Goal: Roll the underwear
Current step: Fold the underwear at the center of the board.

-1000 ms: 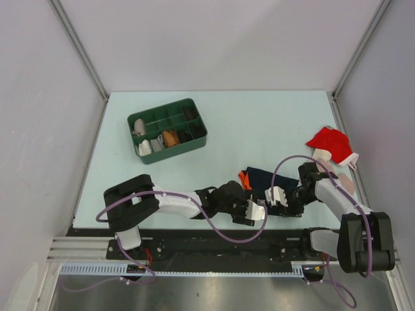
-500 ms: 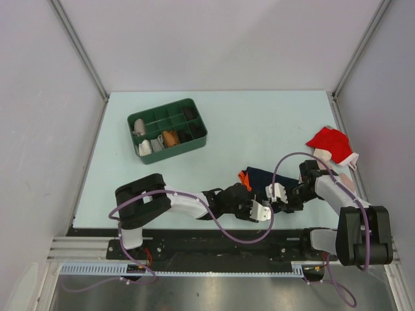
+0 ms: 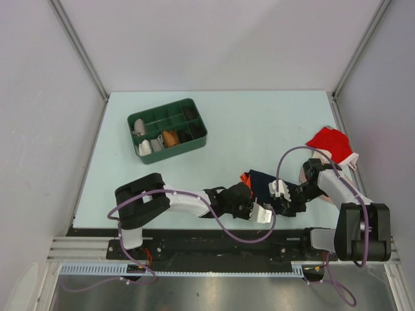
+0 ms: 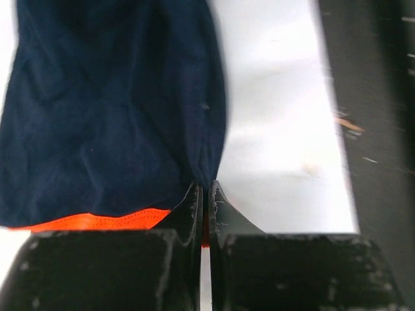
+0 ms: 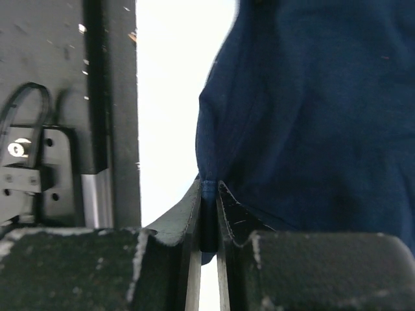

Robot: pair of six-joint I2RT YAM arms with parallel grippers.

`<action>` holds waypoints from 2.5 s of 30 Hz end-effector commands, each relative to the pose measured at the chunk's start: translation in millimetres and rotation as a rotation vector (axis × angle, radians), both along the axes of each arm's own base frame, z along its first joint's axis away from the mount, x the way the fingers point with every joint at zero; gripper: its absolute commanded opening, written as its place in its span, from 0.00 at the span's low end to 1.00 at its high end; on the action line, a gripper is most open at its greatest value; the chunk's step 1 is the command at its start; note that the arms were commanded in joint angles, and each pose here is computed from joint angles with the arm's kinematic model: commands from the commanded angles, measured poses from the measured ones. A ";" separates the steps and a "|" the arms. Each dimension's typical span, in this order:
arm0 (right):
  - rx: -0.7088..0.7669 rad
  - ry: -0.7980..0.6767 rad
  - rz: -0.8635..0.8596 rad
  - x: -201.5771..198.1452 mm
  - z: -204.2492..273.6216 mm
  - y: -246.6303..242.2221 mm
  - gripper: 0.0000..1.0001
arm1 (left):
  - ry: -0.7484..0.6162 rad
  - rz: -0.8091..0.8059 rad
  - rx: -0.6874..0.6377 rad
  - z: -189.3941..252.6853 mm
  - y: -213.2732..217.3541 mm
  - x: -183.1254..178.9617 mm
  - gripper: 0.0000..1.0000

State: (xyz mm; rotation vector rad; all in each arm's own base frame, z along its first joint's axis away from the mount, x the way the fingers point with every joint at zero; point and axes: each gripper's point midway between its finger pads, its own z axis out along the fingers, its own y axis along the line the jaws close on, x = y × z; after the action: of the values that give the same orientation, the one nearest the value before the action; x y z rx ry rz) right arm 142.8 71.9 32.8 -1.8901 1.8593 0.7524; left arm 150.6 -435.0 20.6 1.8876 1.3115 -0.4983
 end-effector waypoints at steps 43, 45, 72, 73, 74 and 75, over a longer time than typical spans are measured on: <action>0.026 0.247 -0.159 26.1 25.0 6.3 0.12 | 0.687 -0.019 -0.182 108.8 20.0 19.7 0.51; 0.028 0.252 -0.158 24.7 24.6 6.3 0.12 | 0.672 0.020 -0.240 124.1 26.2 34.4 0.54; 0.090 0.234 -0.148 23.1 36.3 13.9 0.11 | 0.902 0.322 -0.092 10.5 2.1 67.0 0.15; 0.095 0.234 -0.149 23.6 37.4 14.6 0.11 | 0.906 0.341 -0.066 1.6 7.5 63.8 0.14; 0.102 0.232 -0.153 26.0 39.8 15.5 0.11 | 0.907 0.346 -0.058 -1.8 10.1 62.2 0.14; 0.114 0.234 -0.166 28.6 41.9 16.5 0.11 | 0.904 0.352 -0.050 -5.0 12.4 61.5 0.14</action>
State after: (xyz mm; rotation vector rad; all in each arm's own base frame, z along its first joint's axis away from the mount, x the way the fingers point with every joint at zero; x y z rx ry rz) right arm 167.0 80.5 60.0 -1.6641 2.0882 1.0085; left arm 214.6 -437.2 38.6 1.3246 2.0525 -1.3323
